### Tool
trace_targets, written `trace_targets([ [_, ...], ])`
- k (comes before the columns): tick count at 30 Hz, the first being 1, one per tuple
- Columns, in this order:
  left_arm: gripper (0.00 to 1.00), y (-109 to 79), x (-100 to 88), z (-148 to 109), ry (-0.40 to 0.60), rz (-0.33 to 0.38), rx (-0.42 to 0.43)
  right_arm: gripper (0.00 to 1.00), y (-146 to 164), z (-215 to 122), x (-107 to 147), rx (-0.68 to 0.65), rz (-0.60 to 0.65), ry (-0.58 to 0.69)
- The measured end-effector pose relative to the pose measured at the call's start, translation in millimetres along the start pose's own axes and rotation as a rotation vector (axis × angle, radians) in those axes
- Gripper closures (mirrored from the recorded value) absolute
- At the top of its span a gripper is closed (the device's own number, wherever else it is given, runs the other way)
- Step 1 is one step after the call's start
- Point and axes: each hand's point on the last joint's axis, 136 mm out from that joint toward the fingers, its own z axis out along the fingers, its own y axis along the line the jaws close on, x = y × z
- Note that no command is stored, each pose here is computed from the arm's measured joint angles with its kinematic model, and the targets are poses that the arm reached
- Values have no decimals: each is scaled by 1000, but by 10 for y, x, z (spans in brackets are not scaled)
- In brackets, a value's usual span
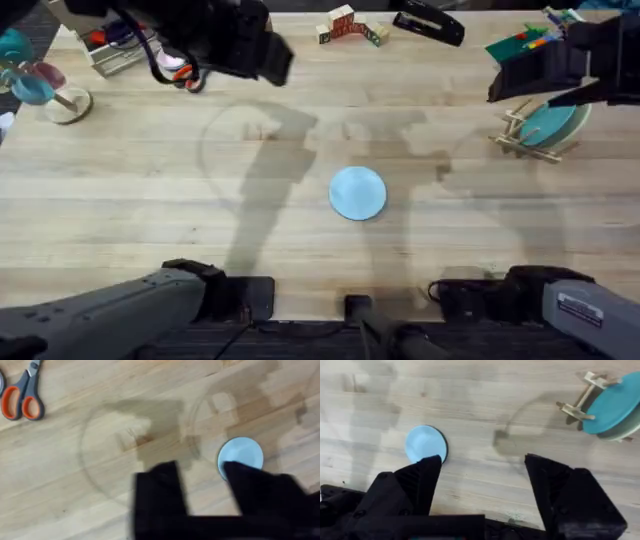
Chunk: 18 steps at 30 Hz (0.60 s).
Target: Pick up the plates from the table one by one and place each into a slot on the dish rack.
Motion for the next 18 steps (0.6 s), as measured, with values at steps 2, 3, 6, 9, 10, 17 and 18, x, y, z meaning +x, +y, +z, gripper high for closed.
trace_targets([
  [2, 933, -11, 39, 0, 16, -6, 6, 5, 10, 0, 0, -6, 0, 0],
  [3, 949, -21, 46, -1, 18, -8, 12, 5, 11, 0, 0, -7, 0, 0],
  [6, 955, -82, 42, 0, 17, -10, 48, 5, 13, 0, 0, -7, -1, 0],
  [9, 955, -178, 52, 42, 18, -14, 113, 5, 16, 0, 0, -10, -1, 0],
  [10, 955, -211, 63, 82, 20, -15, 142, 5, 17, 0, 0, -10, -3, 0],
  [17, 956, -393, 227, 391, 42, -35, 352, 5, 24, 0, 11, -14, -3, 4],
  [18, 956, -420, 251, 428, 43, -38, 381, 5, 24, 0, 10, -14, -3, 4],
])
